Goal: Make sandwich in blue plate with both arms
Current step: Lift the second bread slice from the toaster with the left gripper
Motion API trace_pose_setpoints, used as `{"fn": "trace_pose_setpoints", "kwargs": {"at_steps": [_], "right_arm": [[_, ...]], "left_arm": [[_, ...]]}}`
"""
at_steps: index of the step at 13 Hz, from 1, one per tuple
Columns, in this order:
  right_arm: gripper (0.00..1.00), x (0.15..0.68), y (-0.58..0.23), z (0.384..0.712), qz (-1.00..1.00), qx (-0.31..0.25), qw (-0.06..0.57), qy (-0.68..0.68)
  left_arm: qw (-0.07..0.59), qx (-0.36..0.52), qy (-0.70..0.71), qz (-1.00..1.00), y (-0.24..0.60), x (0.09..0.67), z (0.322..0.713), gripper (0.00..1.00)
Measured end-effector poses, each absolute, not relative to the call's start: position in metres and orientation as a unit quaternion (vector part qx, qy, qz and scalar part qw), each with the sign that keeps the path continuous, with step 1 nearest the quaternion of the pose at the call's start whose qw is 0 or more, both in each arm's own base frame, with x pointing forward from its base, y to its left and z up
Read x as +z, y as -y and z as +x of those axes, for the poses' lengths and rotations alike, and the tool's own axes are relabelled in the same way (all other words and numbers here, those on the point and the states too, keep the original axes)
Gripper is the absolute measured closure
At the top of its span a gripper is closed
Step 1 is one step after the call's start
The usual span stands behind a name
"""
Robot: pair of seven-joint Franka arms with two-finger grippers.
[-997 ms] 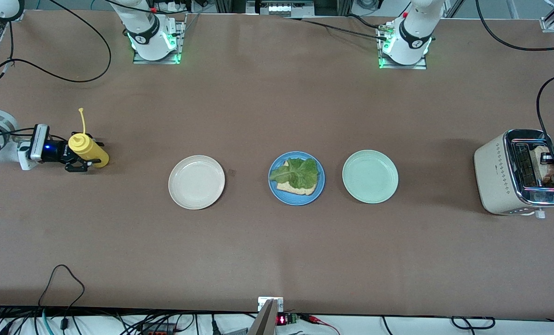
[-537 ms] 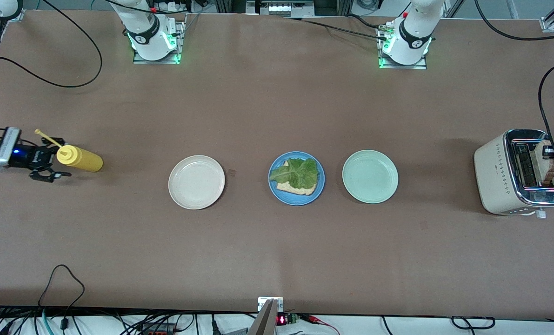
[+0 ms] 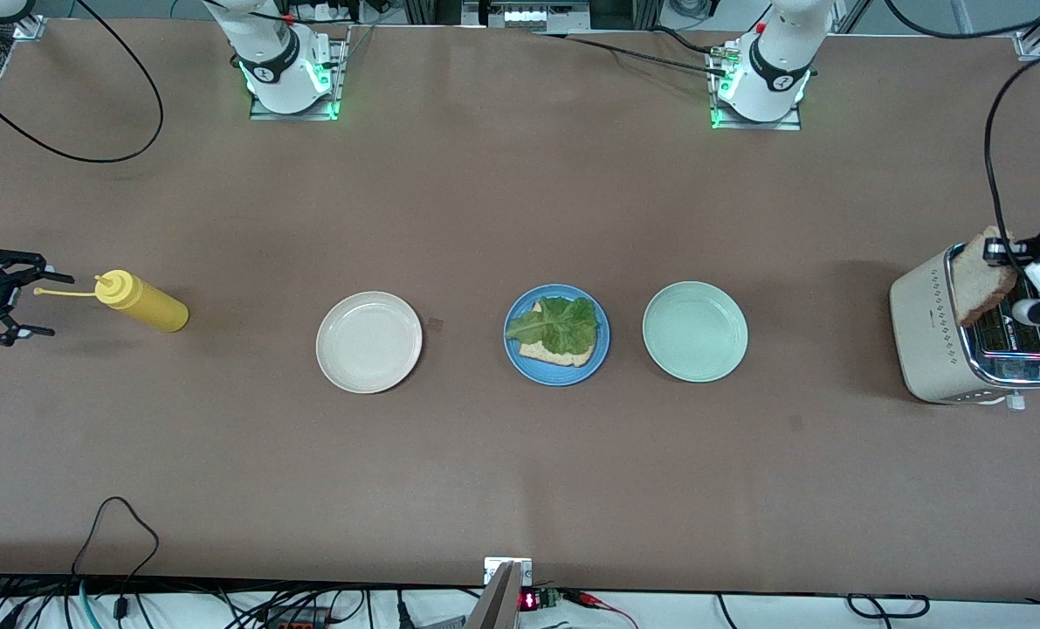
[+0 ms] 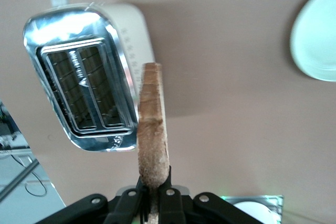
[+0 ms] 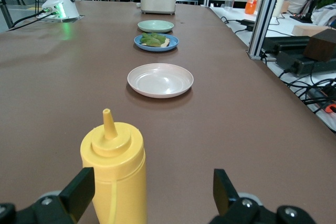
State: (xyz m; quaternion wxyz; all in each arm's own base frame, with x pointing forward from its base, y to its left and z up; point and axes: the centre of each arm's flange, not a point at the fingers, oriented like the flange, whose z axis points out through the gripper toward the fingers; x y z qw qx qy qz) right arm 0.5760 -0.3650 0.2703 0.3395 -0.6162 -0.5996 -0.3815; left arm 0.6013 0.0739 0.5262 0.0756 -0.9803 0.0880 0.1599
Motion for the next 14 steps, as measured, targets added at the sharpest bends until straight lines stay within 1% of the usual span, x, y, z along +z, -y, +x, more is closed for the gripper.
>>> {"fn": "trace_pose_setpoints", "kwargs": {"at_steps": [2,4,5,7,8,11,14], "right_arm": [[0.00,0.312,0.367,0.582,-0.643,-0.347,0.323,0.602],[0.00,0.380,0.357,0.589,-0.678,-0.298,0.294,0.605],[0.00,0.413,0.345,0.591,-0.691,-0.281,0.279,0.605],[0.00,0.469,0.315,0.598,-0.711,-0.253,0.251,0.606],[0.00,0.493,0.298,0.601,-0.724,-0.233,0.235,0.606],[0.00,0.565,0.218,0.610,-0.776,-0.156,0.186,0.582],[0.00,0.621,0.124,0.607,-0.834,-0.092,0.137,0.526]], "left_arm": [[0.071,0.157,-0.128,-0.977,-0.023,0.551,0.595,0.91],[0.056,0.170,-0.154,-0.972,0.035,0.558,0.584,0.91],[0.035,0.172,-0.150,-0.973,0.061,0.559,0.579,0.91],[-0.023,0.184,-0.126,-0.975,0.099,0.550,0.576,0.91],[-0.052,0.185,-0.117,-0.974,0.113,0.540,0.580,0.91],[-0.126,0.180,-0.092,-0.971,0.163,0.507,0.598,0.91],[-0.244,0.185,-0.054,-0.950,0.200,0.484,0.615,0.91]]}}
